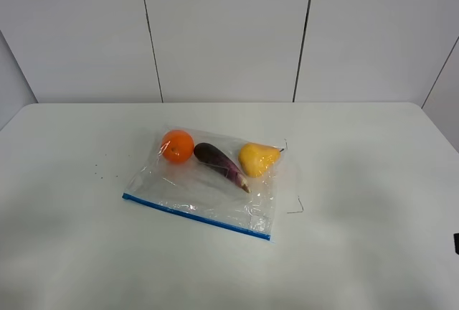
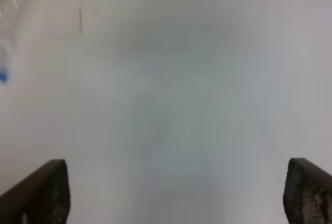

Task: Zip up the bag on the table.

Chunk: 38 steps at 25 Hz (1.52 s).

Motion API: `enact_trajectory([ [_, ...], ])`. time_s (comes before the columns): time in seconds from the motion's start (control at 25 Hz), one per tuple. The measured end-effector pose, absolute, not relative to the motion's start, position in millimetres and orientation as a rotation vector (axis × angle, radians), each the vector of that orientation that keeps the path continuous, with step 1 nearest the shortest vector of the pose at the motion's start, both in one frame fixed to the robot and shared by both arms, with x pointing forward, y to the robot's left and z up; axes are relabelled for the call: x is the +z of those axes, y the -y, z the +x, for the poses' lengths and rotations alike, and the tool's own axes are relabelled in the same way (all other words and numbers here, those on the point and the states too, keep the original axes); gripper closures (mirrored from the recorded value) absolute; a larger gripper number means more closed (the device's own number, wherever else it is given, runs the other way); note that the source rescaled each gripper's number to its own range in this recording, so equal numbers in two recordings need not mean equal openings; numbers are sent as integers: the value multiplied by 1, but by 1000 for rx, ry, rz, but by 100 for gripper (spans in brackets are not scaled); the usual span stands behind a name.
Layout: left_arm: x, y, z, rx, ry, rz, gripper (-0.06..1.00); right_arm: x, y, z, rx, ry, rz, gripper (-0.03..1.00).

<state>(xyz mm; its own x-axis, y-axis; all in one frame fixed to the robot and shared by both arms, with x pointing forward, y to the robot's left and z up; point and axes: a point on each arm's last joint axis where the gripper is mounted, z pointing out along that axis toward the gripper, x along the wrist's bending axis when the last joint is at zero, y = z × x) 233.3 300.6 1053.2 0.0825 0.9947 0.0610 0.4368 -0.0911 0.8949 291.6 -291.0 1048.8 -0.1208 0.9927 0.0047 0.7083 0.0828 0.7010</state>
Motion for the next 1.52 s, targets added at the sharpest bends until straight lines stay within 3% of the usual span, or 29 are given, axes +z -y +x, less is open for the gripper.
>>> enact_trajectory([
  [0.68,1053,-303,233,990,-1459,1629,7,1056,293,236,1005,-1608,1454,-1],
  [1.52,1052,-303,234,979,-1469,1624,7,1056,292,234,1022,-1603,1450,-1],
])
